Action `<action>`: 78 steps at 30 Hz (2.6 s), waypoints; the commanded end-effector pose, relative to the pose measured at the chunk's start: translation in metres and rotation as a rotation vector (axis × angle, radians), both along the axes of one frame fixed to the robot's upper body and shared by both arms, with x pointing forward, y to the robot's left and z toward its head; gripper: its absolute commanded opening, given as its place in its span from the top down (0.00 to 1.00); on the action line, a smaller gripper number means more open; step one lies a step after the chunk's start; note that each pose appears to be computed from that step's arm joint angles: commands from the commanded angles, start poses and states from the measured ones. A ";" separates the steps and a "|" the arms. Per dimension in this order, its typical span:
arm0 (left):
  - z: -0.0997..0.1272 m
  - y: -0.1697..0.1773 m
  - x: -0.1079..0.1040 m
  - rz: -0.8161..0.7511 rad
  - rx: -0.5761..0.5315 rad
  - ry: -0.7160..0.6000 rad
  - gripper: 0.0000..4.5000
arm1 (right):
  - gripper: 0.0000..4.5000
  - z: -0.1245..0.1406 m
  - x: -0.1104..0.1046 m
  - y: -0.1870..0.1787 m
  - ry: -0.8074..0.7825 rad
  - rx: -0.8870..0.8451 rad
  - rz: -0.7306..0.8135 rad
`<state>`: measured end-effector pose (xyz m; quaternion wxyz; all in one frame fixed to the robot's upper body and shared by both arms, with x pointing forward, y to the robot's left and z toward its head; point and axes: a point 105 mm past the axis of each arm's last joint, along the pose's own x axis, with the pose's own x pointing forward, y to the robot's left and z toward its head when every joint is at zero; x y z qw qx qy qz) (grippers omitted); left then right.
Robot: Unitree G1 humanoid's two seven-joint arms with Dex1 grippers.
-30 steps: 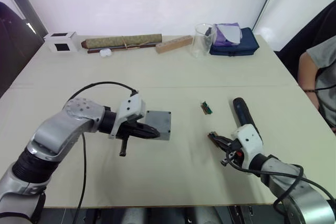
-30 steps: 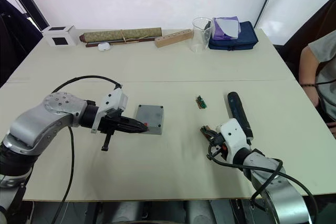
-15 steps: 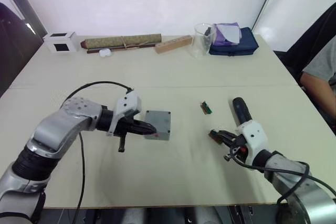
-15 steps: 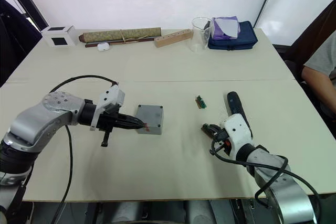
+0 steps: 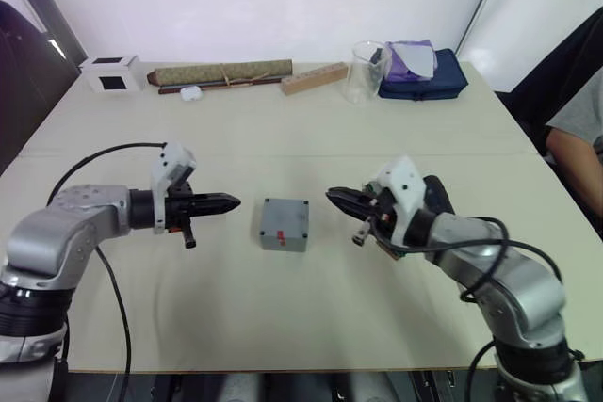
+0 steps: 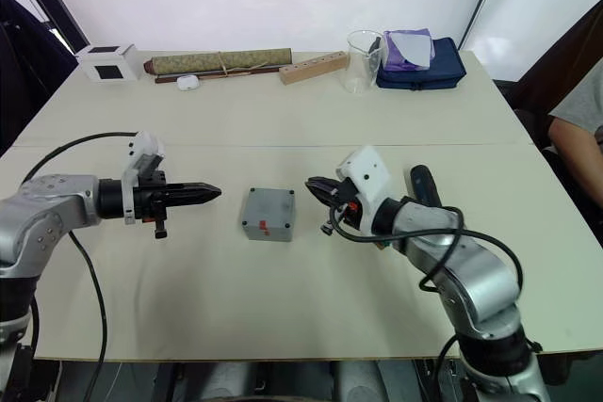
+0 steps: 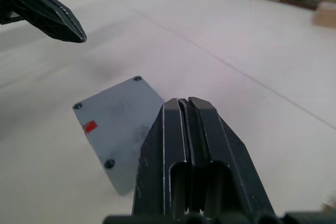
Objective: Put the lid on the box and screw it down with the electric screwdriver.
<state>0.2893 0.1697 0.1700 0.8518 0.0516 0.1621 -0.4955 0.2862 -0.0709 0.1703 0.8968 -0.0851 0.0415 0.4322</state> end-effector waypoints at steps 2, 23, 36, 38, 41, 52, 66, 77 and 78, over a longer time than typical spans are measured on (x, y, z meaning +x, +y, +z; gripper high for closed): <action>0.012 -0.008 -0.007 0.004 -0.028 -0.060 1.00 | 0.97 0.000 0.001 0.016 -0.020 0.013 0.083; 0.024 -0.026 -0.017 -0.065 -0.072 -0.075 1.00 | 0.85 0.012 -0.008 -0.045 0.041 0.137 -0.121; 0.032 -0.051 -0.023 -0.220 -0.064 -0.069 1.00 | 0.01 -0.046 -0.042 -0.098 0.062 -0.178 -0.235; 0.031 -0.053 -0.023 -0.225 -0.065 -0.067 1.00 | 0.01 -0.051 -0.041 -0.100 0.060 -0.189 -0.255; 0.031 -0.054 -0.023 -0.229 -0.065 -0.064 1.00 | 0.13 -0.057 -0.041 -0.101 0.065 -0.200 -0.264; 0.031 -0.054 -0.023 -0.220 -0.064 -0.066 1.00 | 0.23 -0.066 -0.035 -0.105 0.074 -0.186 -0.290; 0.029 -0.053 -0.022 -0.208 -0.050 -0.070 1.00 | 0.50 -0.072 -0.031 -0.104 0.100 -0.172 -0.305; 0.027 -0.054 -0.022 -0.210 -0.045 -0.069 1.00 | 0.50 -0.072 -0.035 -0.111 0.112 -0.152 -0.335; 0.027 -0.054 -0.021 -0.211 -0.044 -0.069 1.00 | 0.50 -0.072 -0.035 -0.111 0.113 -0.143 -0.337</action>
